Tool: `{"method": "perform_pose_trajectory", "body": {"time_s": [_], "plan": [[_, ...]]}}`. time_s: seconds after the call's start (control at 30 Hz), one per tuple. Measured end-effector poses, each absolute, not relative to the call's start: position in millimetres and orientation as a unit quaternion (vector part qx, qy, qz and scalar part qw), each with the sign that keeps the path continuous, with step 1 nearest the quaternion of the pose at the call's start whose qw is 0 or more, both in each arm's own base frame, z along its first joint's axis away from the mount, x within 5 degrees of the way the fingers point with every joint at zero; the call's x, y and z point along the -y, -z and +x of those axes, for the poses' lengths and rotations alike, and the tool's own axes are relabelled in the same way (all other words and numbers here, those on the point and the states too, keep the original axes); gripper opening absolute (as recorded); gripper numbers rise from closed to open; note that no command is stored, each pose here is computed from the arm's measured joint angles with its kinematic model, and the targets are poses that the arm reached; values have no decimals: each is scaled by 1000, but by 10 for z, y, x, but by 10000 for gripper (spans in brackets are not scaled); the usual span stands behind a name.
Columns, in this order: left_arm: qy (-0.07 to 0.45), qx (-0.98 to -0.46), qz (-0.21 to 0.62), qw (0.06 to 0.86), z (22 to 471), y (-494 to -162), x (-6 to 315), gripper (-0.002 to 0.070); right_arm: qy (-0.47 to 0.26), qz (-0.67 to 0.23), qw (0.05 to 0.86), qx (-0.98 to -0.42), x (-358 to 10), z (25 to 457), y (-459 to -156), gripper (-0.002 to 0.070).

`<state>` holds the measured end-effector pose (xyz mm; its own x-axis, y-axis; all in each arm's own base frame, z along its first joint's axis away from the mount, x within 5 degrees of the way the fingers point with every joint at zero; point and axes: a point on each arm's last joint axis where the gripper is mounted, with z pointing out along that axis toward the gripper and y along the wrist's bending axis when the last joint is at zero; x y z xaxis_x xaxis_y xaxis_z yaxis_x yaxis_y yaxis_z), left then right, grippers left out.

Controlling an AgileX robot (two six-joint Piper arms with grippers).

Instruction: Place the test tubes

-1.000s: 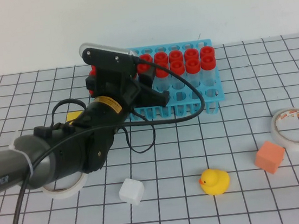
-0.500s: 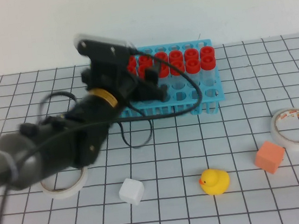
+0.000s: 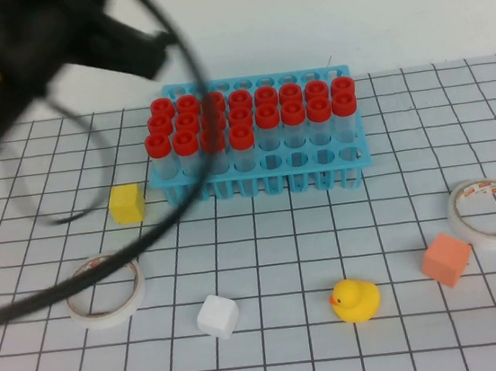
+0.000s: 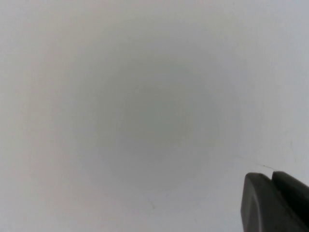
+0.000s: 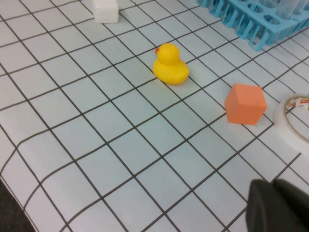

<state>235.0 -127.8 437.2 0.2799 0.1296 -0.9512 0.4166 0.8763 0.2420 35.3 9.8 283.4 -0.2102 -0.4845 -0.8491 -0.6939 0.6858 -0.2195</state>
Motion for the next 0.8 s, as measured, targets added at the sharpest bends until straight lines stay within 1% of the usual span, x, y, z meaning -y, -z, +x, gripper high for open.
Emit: {"method": "perform_pose_trajectory", "body": {"time_s": [0.13,0.3,0.47,0.53,0.67,0.73,0.8], "plan": [[93,-588,233,769,2058,-4553,1122,4,-105,-382,499,-771,-98,353,-2834,-1],[93,-578,230,777,1904,-4650,1039,1,-105,-382,499,-771,-98,353,-2834,-1],[82,-580,241,774,1903,-4639,1040,0,-105,-382,499,-771,-98,353,-2834,-1],[72,-585,246,769,1849,-4616,988,0,-105,-382,499,-771,-98,353,-2834,-1],[51,-590,236,770,1582,-4632,758,0,-105,-382,499,-771,-98,353,-2834,-1],[36,-603,229,763,1429,-4574,622,0,-105,-382,499,-771,-98,353,-2834,-1],[10,-622,222,750,1283,-4427,478,0,-105,-382,499,-771,-98,353,-2834,-1]]}}
